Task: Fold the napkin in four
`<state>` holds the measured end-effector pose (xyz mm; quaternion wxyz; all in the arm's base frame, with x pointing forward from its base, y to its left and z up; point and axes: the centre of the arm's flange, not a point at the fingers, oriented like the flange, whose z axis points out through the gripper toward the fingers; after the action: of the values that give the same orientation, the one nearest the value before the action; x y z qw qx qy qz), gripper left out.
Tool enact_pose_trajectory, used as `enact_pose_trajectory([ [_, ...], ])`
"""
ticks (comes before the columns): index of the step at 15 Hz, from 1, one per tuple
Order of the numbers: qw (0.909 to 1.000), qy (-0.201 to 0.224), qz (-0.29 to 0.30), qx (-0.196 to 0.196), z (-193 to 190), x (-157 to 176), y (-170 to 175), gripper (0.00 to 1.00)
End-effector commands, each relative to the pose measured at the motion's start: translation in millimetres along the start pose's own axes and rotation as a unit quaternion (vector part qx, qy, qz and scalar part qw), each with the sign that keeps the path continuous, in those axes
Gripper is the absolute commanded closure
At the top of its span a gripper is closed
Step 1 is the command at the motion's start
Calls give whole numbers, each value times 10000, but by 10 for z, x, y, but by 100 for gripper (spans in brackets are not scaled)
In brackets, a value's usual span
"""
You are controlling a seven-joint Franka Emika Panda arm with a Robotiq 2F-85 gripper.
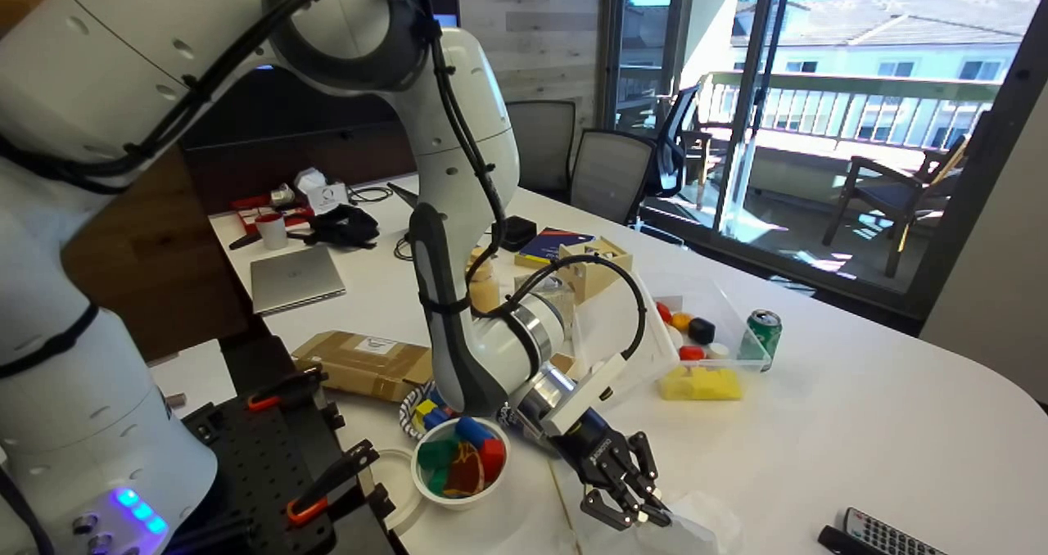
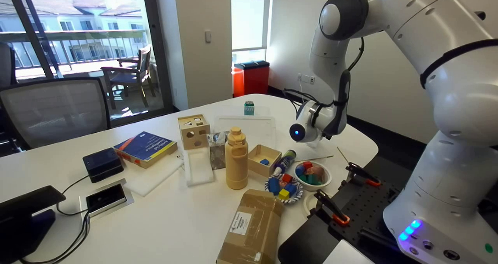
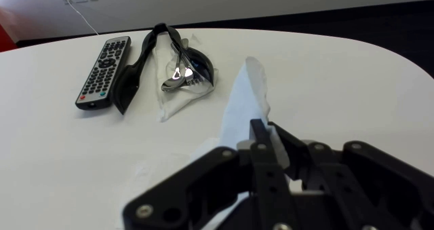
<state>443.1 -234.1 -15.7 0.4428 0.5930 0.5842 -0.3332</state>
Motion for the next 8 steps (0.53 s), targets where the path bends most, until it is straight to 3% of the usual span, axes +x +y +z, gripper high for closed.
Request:
enact_pose_trajectory([
  [1, 9990, -72, 432, -23, -156, -191, 116, 98],
  [8, 9960, -160, 872, -103, -227, -141, 565, 98],
])
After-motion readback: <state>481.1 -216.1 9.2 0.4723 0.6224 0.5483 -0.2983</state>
